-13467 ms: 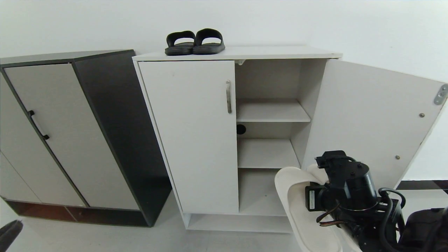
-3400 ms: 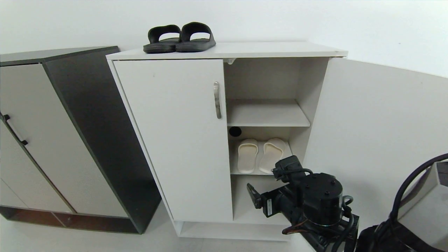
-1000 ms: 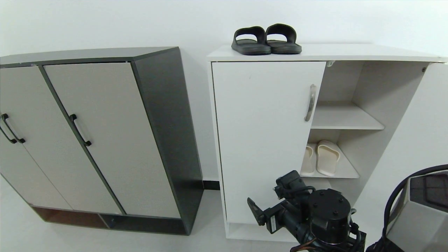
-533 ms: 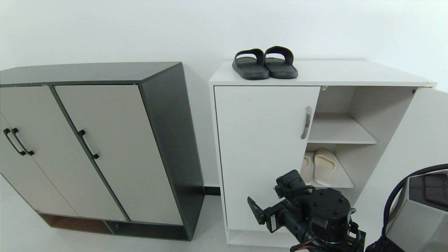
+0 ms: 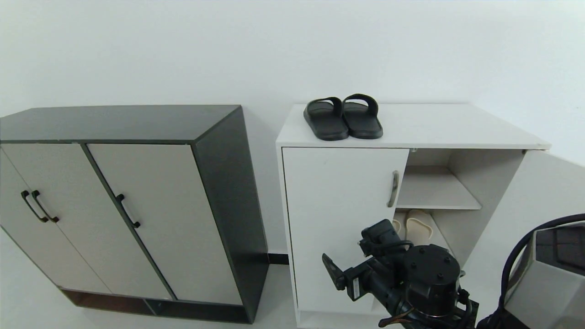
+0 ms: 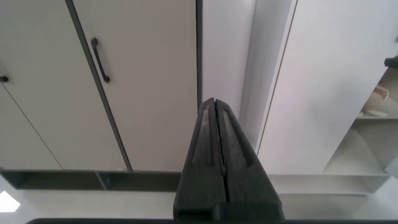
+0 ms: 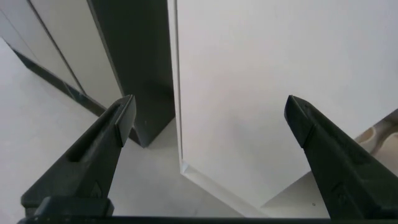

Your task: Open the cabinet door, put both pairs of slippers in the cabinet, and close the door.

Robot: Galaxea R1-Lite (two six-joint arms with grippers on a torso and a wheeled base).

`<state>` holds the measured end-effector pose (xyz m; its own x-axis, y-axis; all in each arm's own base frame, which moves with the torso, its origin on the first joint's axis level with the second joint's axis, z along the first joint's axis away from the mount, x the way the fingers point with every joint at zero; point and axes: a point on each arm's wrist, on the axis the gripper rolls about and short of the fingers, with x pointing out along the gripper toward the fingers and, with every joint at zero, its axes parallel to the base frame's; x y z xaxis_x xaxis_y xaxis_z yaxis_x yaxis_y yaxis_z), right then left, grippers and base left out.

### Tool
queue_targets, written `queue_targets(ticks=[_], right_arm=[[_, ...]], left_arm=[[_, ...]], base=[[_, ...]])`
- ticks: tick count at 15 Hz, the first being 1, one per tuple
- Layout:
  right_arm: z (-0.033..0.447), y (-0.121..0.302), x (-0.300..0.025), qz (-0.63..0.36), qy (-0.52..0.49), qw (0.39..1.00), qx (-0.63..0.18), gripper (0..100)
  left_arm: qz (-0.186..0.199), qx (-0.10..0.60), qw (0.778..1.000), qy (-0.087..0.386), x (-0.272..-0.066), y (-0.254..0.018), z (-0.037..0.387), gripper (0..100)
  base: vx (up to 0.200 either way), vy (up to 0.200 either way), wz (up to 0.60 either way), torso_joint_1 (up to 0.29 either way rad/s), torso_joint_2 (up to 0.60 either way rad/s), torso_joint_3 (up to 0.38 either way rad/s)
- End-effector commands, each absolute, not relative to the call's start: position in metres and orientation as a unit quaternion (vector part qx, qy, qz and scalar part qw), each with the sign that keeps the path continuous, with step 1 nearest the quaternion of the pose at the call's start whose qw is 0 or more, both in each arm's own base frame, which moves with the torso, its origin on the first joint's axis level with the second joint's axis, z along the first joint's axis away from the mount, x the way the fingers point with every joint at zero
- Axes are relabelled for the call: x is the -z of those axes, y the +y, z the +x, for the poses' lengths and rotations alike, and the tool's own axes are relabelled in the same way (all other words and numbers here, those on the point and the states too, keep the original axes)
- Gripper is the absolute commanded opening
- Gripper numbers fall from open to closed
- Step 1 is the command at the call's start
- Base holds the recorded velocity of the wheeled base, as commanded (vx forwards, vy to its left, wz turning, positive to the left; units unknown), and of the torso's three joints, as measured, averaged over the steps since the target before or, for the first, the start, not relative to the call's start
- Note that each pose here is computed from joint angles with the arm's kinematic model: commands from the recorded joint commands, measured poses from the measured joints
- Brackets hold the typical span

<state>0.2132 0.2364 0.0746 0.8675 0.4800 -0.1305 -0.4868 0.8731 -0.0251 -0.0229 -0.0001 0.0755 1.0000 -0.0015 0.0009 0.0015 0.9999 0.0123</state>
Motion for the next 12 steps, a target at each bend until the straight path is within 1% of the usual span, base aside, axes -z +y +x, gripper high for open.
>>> queue_targets(ticks=[1, 7, 12], right_arm=[[0.2134, 0.2362, -0.0742, -0.029, 0.061, 0.966, -0.25, 100], [0.2136, 0.2357, -0.0739, -0.035, 0.06, 0.966, -0.249, 100], [0.2108, 0.2329, -0.0741, -0.033, 0.053, 0.965, -0.255, 100]], left_arm=[[0.006, 0.001, 1.0, 0.0, -0.0755, -0.0001, -0.0228, 0], [0.006, 0.0, 1.0, 0.0, -0.0755, -0.0001, -0.0228, 0], [0.006, 0.0, 1.0, 0.0, -0.0755, -0.0001, -0.0228, 0]], base=[[0.0, 0.0, 0.0, 0.183, -0.49, -0.32], [0.0, 0.0, 0.0, 0.195, -0.5, -0.308], [0.0, 0.0, 0.0, 0.231, -0.54, -0.315]])
